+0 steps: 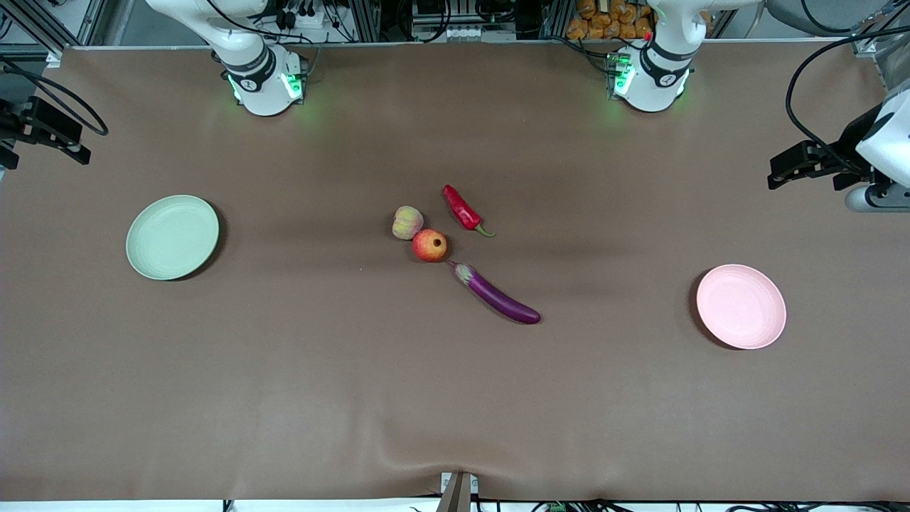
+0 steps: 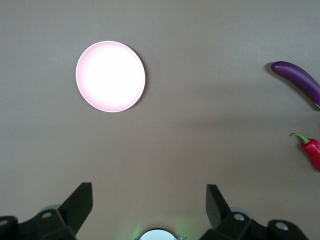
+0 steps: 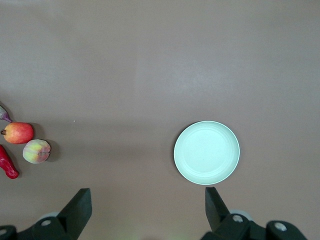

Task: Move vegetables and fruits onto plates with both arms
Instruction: 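Move the left gripper toward the purple eggplant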

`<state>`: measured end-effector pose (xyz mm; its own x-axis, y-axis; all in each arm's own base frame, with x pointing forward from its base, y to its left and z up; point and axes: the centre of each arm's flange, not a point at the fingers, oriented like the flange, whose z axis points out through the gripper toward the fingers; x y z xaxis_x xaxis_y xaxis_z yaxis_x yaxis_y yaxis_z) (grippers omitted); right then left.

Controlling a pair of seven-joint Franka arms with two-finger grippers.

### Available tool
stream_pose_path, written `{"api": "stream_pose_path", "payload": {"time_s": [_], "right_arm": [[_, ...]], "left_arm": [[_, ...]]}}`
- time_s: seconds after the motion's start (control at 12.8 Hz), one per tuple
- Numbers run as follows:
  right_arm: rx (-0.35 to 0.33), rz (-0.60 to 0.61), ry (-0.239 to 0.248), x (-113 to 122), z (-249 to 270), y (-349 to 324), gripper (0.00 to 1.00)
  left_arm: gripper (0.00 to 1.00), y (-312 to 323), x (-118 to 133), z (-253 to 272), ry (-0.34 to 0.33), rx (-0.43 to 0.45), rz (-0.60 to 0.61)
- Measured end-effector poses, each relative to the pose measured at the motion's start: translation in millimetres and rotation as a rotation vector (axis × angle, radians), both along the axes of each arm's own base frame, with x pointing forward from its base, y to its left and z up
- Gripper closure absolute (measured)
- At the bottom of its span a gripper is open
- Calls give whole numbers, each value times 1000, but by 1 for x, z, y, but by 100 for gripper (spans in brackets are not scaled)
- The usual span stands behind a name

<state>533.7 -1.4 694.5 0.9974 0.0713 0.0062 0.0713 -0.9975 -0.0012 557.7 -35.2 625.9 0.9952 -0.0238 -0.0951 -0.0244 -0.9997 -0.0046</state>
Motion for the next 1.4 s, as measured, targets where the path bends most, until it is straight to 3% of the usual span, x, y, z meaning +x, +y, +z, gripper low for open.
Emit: {"api": "stream_pose_path", "payload": {"time_s": [0.62, 0.93, 1.09, 1.25, 1.4], "right_arm": [[0, 0, 0, 0, 0, 0, 0], [0, 0, 0, 0, 0, 0, 0], [0, 0, 0, 0, 0, 0, 0], [0, 0, 0, 0, 0, 0, 0], [0, 0, 1, 0, 0, 0, 0]], "left_arm": [[0, -9, 0, 5, -12, -8, -23], [0, -30, 1, 1, 11, -165, -31], [0, -60, 9, -25, 70, -216, -49], [0, -108, 11, -49, 124, -209, -40], [0, -148, 15, -61, 105, -202, 6]]}}
